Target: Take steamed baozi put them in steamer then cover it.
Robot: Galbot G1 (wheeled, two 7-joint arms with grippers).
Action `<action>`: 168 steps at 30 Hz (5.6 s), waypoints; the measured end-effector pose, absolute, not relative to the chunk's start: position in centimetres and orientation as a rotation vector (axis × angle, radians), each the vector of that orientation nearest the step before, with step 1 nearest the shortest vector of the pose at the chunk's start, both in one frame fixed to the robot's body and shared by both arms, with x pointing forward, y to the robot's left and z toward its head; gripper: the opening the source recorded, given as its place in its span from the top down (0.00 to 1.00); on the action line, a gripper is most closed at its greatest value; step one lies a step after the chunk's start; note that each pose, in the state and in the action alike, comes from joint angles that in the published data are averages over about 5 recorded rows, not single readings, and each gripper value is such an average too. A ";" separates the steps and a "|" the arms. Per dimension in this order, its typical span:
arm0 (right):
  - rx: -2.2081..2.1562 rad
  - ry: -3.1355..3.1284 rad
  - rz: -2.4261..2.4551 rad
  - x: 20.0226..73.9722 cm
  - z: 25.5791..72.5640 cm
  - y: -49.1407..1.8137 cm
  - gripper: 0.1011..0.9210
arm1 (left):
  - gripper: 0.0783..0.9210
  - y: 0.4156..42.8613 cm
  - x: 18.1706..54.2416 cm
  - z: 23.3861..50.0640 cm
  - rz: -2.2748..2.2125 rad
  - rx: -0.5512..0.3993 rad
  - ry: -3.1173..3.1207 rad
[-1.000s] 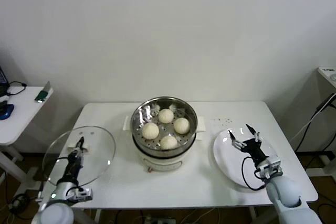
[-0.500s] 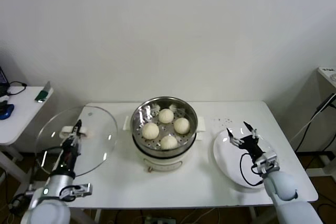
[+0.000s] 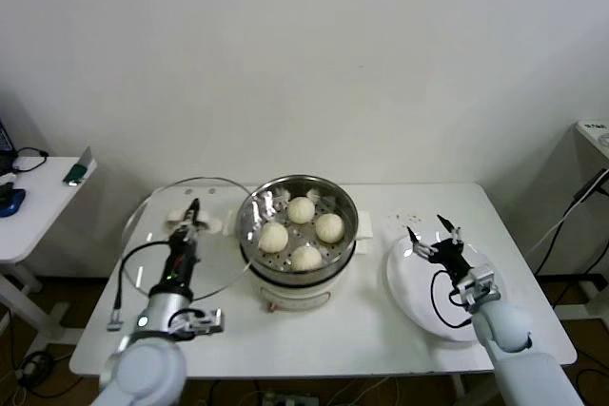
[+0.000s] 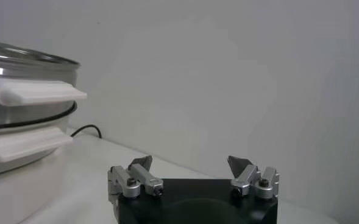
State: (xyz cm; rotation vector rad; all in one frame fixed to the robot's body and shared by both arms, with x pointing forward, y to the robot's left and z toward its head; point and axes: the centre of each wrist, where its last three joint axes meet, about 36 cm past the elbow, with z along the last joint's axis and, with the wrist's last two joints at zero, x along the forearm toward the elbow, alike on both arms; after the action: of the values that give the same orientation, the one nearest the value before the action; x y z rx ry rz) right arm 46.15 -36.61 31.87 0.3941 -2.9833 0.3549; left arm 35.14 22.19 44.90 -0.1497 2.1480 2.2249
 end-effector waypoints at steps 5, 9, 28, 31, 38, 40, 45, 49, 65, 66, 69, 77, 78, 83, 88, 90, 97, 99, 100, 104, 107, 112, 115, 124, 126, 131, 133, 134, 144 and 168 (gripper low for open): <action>0.386 -2.978 0.360 46.3 31.6 -36.7 0.12 | 0.91 18.9 37.2 45.3 2.205 -0.115 2.161; 0.381 -2.979 0.362 46.5 31.6 -36.7 0.12 | 0.91 16.2 38.6 45.5 2.190 -0.090 2.170; 0.352 -2.974 0.372 46.3 31.1 -37.3 0.12 | 0.91 6.2 43.6 44.0 2.152 0.024 2.272; 0.351 -2.973 0.373 46.4 31.0 -37.3 0.12 | 0.91 5.2 43.9 44.1 2.154 0.037 2.276; 0.350 -2.969 0.372 46.5 30.8 -37.2 0.12 | 0.91 4.0 44.2 44.4 2.157 0.060 2.280; 0.351 -2.969 0.372 46.5 30.8 -37.1 0.12 | 0.91 3.8 44.2 44.3 2.164 0.071 2.278; 0.352 -2.970 0.373 46.6 30.8 -37.1 0.12 | 0.91 3.5 44.2 44.1 2.183 0.089 2.276; 0.352 -2.971 0.372 46.6 30.8 -37.0 0.12 | 0.91 3.4 44.4 43.9 2.197 0.091 2.270; 0.345 -2.969 0.379 46.4 30.7 -37.5 0.12 | 0.91 3.7 45.0 42.9 2.236 0.073 2.246; 0.345 -2.969 0.379 46.4 30.8 -37.5 0.12 | 0.91 3.7 45.1 42.8 2.237 0.073 2.245; 0.344 -2.970 0.379 46.5 30.8 -37.5 0.12 | 0.91 3.8 45.1 42.7 2.238 0.072 2.241; 0.345 -2.972 0.380 46.6 30.9 -37.5 0.12 | 0.91 3.6 44.7 42.3 2.235 0.081 2.242; 0.345 -2.972 0.380 46.6 30.9 -37.5 0.12 | 0.91 3.6 44.7 42.3 2.233 0.082 2.243; 0.343 -2.973 0.380 46.6 30.9 -37.5 0.12 | 0.91 3.4 44.6 42.1 2.232 0.079 2.241; 0.343 -2.972 0.380 46.6 30.9 -37.5 0.12 | 0.91 3.4 44.6 42.0 2.227 0.072 2.237; 0.344 -2.972 0.381 46.6 30.8 -37.5 0.12 | 0.91 3.4 44.6 42.0 2.223 0.071 2.238; 0.346 -2.971 0.382 46.5 30.8 -37.5 0.12 | 0.91 3.4 44.5 41.7 2.219 0.066 2.239; 0.347 -2.970 0.383 46.5 30.8 -37.5 0.12 | 0.91 3.4 44.5 41.6 2.220 0.065 2.240; 0.346 -2.970 0.383 46.4 30.8 -37.5 0.12 | 0.91 3.5 44.5 41.6 2.219 0.065 2.242; 0.343 -2.967 0.386 46.4 31.0 -37.5 0.12 | 0.88 3.7 44.4 41.7 2.217 0.073 2.253; 0.337 -2.962 0.388 46.5 31.1 -37.6 0.12 | 0.81 4.0 44.3 41.9 2.216 0.084 2.260; 0.329 -2.939 0.394 46.5 31.5 -37.6 0.12 | 0.63 4.7 43.8 42.3 2.205 0.094 2.270; 0.323 -2.921 0.399 46.6 31.6 -37.6 0.12 | 0.53 5.2 43.4 42.7 2.193 0.095 2.279; 0.290 -2.873 0.396 46.4 32.0 -38.1 0.12 | 0.22 7.3 41.1 44.4 2.140 0.094 2.301; 0.282 -2.867 0.392 46.4 32.1 -38.2 0.12 | 0.16 8.0 40.2 44.7 2.127 0.093 2.308; 0.276 -2.861 0.384 46.4 32.3 -38.2 0.12 | 0.12 9.9 38.1 45.7 2.084 0.074 2.333; 0.275 -2.863 0.384 46.4 32.4 -38.2 0.12 | 0.12 10.8 37.4 46.1 2.062 0.054 2.348; 0.275 -2.863 0.383 46.4 32.4 -38.2 0.12 | 0.12 11.4 37.1 46.3 2.049 0.042 2.360; 0.272 -2.878 0.372 45.8 32.6 -38.5 0.12 | 0.12 18.2 35.5 46.7 1.865 -0.138 2.686; 0.287 -2.956 0.249 43.0 33.4 -38.1 0.12 | 0.12 32.0 31.1 37.6 0.637 -0.165 3.170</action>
State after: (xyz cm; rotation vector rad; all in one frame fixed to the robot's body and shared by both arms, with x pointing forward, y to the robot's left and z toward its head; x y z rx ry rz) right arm 43.01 -38.10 33.38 0.2871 -2.9563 0.2495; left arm 31.07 32.03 37.59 -0.1650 3.1700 0.6370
